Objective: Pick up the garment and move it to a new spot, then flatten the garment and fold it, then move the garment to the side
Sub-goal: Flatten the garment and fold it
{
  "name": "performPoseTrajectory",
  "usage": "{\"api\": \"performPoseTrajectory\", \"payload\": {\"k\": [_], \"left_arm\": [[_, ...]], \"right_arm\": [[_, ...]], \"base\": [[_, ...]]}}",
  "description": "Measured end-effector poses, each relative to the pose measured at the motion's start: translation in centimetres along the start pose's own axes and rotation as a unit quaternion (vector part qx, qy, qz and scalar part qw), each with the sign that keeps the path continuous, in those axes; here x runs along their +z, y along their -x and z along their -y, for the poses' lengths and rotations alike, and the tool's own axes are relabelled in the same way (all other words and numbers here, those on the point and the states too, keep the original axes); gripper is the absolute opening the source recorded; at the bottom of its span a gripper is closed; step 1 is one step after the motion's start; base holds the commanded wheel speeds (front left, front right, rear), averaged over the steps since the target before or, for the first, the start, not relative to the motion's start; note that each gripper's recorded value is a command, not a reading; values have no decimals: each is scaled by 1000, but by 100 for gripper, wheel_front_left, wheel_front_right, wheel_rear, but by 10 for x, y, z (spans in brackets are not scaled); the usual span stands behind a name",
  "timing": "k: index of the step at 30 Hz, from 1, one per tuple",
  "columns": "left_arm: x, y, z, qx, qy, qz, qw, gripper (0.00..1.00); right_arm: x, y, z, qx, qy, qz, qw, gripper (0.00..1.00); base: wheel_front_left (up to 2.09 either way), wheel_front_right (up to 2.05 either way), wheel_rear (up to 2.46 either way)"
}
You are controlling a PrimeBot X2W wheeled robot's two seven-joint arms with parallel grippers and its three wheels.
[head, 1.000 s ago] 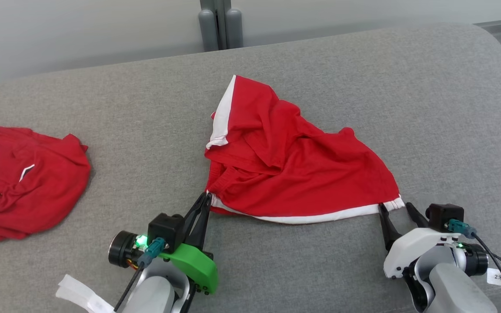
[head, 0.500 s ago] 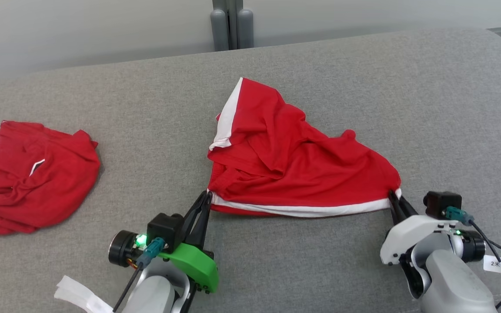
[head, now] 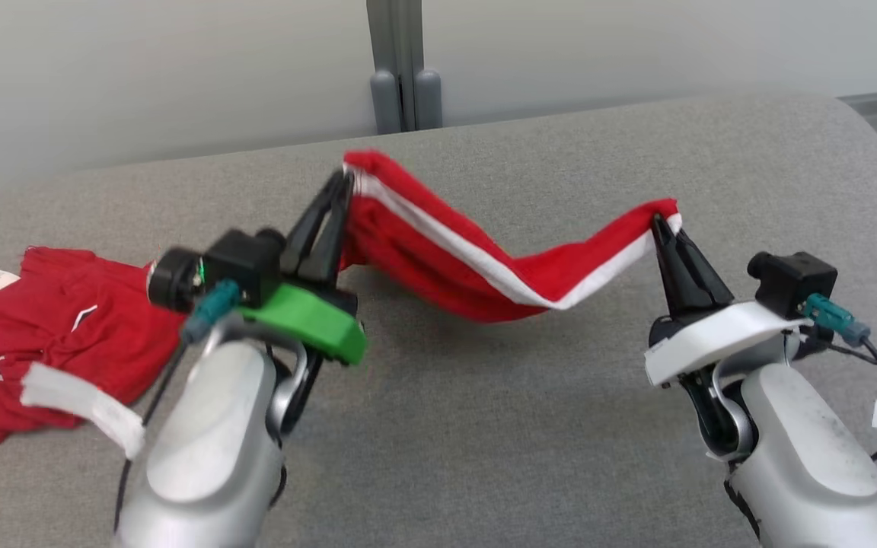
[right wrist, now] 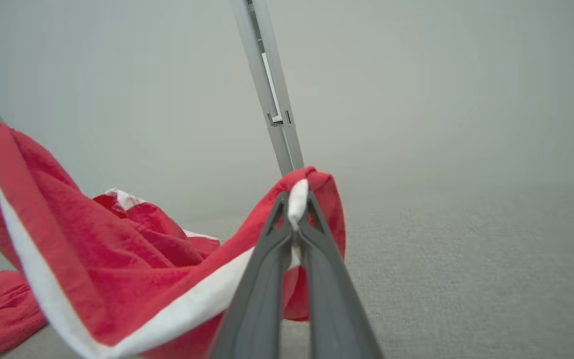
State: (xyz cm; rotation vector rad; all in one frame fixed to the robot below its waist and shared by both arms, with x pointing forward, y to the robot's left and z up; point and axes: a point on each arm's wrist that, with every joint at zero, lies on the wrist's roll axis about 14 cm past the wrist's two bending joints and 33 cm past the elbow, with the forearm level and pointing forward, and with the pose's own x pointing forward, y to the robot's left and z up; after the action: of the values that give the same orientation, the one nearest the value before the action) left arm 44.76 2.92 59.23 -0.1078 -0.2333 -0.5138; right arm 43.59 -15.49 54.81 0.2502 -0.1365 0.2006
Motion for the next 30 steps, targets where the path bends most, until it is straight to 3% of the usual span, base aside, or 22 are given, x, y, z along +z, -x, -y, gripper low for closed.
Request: {"api": "performPoseTrajectory", "payload": {"k": [7, 13, 16, 20, 30], "left_arm": [[122, -44, 7, -41, -77, 94, 992, 0], [196, -54, 1, -38, -136, 138, 980, 0], [210, -51, -6, -28, -133, 148, 980, 0], [218, -41, -21, 1, -122, 161, 979, 0], [158, -24, -41, 37, -66, 102, 992, 0]], "right_arm": [[87, -24, -52, 78, 11, 98, 992, 0], [157, -31, -86, 113, 40, 166, 979, 0], [178, -29, -85, 103, 52, 186, 976, 0], [192, -28, -60, 53, 64, 189, 978, 0], [169, -30, -15, -22, 36, 134, 990, 0]], "base": [[0, 0, 0], [0, 0, 0], [0, 0, 0], [0, 0, 0], [0, 0, 0]]}}
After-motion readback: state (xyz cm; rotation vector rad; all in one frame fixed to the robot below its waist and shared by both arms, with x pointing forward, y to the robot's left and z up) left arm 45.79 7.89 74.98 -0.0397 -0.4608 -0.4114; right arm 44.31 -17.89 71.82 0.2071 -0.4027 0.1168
